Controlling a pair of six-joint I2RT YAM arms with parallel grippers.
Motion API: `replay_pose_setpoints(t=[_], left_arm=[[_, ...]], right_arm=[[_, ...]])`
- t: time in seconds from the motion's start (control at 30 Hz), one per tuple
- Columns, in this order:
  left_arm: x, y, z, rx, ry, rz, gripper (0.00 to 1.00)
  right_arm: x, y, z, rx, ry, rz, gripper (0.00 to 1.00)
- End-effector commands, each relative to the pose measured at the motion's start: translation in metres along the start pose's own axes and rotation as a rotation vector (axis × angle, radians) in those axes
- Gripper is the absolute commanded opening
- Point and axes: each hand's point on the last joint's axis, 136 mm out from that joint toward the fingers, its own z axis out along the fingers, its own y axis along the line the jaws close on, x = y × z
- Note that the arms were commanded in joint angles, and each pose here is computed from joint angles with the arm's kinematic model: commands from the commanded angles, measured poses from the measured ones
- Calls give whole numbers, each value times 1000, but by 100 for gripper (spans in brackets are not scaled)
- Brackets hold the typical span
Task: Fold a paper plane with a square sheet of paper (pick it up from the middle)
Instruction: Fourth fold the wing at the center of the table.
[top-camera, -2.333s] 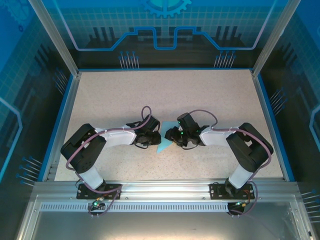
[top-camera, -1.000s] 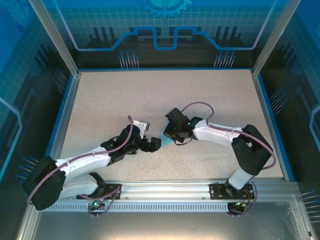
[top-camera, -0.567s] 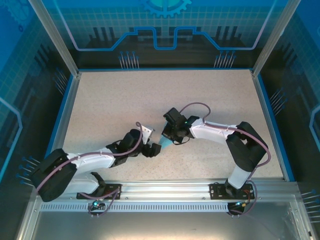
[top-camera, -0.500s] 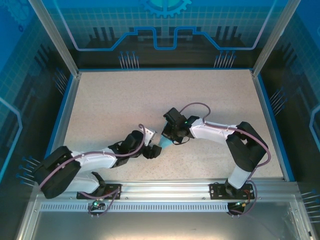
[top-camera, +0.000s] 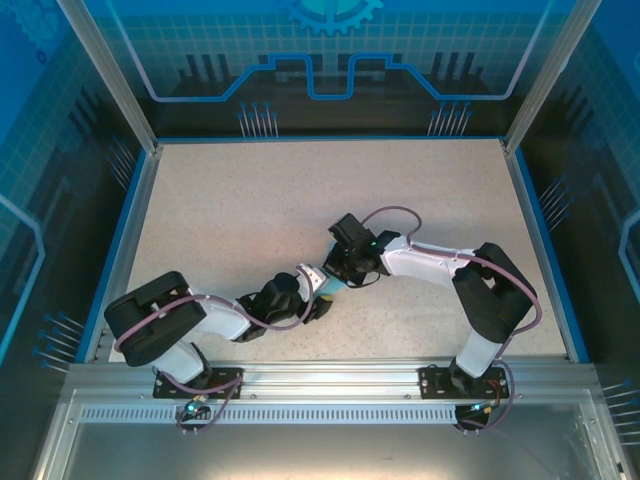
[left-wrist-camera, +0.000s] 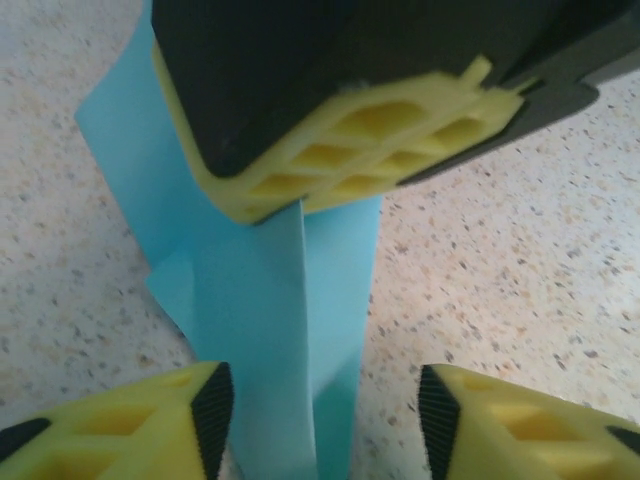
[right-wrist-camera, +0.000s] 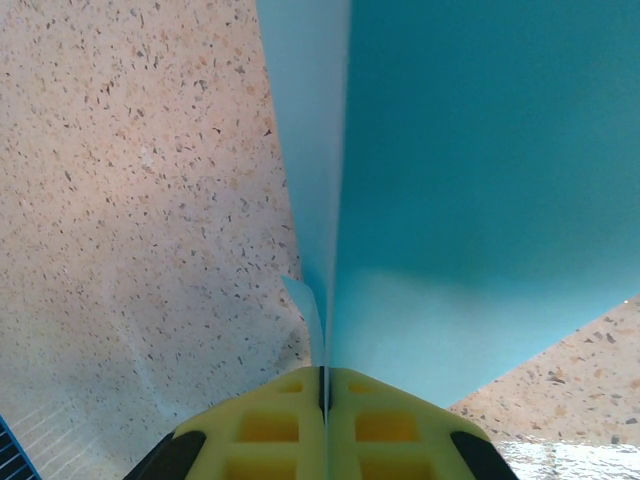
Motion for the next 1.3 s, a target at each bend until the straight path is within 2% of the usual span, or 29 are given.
replay_pose_setpoints(t=[0.0,0.23,0.4,0.53,0.63,0.7,1.0,1.27], left_arm=[[-18,7,3,-53,-84,24,48],[-16,10,7,-70,-84,15,37],[-15,6,8,-50,-78,-2,22],[-13,5,9,-39,-66,-44,16],[-12,5,8,-38,-59,-99,15],[-12,3,7,-30,-55,-141,14],[-10,-1,7,-6,-32,-327,11],[-7,-7,10,21,30,-429,9]], right_arm=[[3,-9,5,16,30,32,0],[3,-10,4,8,45,43,2],[-8,-12,-7,-15,12,30,25],[-22,-11,-24,-68,-37,-39,48],[-31,-10,-33,-127,-57,-121,58],[-34,-12,-37,-167,-67,-181,60],[-37,-23,-44,-286,-89,-339,59],[-27,-19,-26,-328,-4,-414,42]])
